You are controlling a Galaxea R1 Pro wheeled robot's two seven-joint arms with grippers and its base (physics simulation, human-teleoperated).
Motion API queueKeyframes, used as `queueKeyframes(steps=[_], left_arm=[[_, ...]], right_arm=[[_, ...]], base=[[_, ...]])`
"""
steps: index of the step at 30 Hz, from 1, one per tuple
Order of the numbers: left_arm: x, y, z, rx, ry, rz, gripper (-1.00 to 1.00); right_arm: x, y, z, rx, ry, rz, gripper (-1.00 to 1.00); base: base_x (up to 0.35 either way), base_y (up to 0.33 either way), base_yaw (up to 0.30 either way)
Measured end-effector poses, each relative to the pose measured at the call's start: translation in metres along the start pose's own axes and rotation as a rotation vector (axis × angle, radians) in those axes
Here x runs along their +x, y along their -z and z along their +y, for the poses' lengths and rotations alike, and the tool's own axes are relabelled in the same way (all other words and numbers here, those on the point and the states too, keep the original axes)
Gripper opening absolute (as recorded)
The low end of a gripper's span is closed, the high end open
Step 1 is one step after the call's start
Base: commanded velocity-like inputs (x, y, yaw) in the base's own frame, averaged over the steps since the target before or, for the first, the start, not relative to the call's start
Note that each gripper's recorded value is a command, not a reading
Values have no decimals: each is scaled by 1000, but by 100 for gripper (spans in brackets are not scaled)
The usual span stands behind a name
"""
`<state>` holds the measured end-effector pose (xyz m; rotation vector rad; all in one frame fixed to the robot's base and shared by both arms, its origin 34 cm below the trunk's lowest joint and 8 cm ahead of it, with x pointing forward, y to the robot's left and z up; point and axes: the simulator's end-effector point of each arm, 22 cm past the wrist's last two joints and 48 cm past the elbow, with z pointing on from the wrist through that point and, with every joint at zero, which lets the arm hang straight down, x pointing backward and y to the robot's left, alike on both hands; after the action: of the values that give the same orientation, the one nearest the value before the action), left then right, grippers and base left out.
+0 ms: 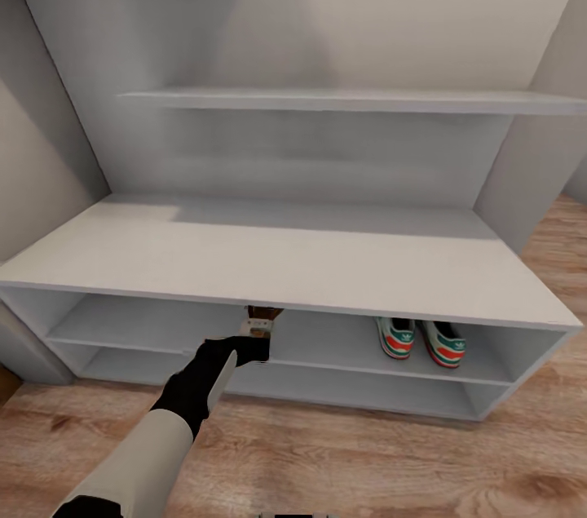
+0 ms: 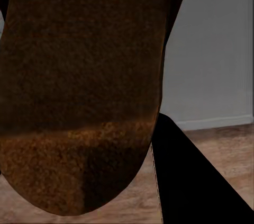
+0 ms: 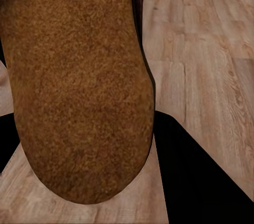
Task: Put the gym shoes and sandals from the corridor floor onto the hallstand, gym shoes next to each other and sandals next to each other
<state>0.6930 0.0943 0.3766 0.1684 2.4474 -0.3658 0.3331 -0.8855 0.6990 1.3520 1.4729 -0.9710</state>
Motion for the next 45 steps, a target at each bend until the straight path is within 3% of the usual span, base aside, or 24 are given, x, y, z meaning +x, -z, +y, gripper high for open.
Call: queueKeyframes(steps=[45], left_arm=[[14, -11, 3, 2, 11, 25, -100]], right_arm=[[8, -3, 6, 7, 28, 3, -100]], base=[[26, -9, 0]])
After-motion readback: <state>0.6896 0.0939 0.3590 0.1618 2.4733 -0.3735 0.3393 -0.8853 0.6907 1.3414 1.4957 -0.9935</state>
